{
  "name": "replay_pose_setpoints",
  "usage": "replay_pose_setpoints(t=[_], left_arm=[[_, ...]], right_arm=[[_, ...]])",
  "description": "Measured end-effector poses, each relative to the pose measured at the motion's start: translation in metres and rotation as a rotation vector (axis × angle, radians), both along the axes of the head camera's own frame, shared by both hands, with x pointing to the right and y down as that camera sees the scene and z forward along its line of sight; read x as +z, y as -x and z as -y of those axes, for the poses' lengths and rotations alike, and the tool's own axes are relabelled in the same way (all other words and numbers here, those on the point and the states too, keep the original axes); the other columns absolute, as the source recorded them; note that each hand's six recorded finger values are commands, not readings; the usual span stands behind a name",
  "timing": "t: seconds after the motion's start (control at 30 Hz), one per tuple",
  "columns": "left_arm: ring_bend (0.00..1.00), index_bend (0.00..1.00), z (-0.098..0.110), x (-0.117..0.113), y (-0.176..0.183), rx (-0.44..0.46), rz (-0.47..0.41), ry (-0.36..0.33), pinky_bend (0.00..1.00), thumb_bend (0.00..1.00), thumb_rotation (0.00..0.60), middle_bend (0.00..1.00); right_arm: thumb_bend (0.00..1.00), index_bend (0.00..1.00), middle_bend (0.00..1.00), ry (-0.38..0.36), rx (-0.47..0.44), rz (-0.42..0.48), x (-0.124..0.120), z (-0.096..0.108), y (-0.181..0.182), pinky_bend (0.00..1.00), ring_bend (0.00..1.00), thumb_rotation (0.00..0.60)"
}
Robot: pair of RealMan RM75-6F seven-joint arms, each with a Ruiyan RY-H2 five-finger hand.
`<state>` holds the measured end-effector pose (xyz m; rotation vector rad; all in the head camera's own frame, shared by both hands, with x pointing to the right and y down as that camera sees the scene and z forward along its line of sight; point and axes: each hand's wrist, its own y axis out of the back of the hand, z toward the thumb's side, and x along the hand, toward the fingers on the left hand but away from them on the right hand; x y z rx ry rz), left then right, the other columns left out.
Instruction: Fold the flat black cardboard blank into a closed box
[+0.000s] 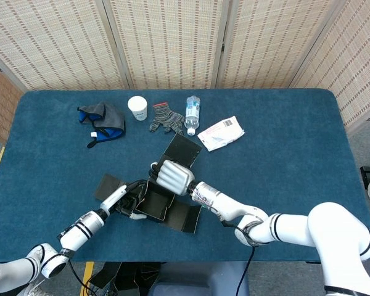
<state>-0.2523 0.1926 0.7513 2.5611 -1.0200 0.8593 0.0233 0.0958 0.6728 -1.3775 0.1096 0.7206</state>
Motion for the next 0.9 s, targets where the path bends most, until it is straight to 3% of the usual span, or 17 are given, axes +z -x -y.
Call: replay_pose_setpoints(t=[0.23, 0.47, 0.9], left_arm=[[0.65, 0.26, 0.001, 0.000, 0.002, -0.015, -0.009, 0.009, 0.89, 0.09, 0.600, 0.24], [0.65, 0.26, 0.001, -0.002, 0.007, -0.037, -0.019, 0.023, 0.89, 0.09, 0.600, 0.25], [0.64, 0.24, 0.010, -0.017, 0.033, -0.116, -0.044, 0.080, 0.89, 0.10, 0.600, 0.25]], right_arm=[[0.10, 0.01, 0.13, 0.047, 0.064, 0.016, -0.001, 0.001, -0.005, 1.00, 0.76, 0.600], [0.09, 0.00, 0.00, 0.209, 0.215, 0.085, -0.012, 0.000, -0.017, 1.00, 0.70, 0.600], [0.08, 0.00, 0.00, 0.442, 0.514, 0.314, -0.045, 0.013, -0.074, 1.00, 0.70, 0.600]])
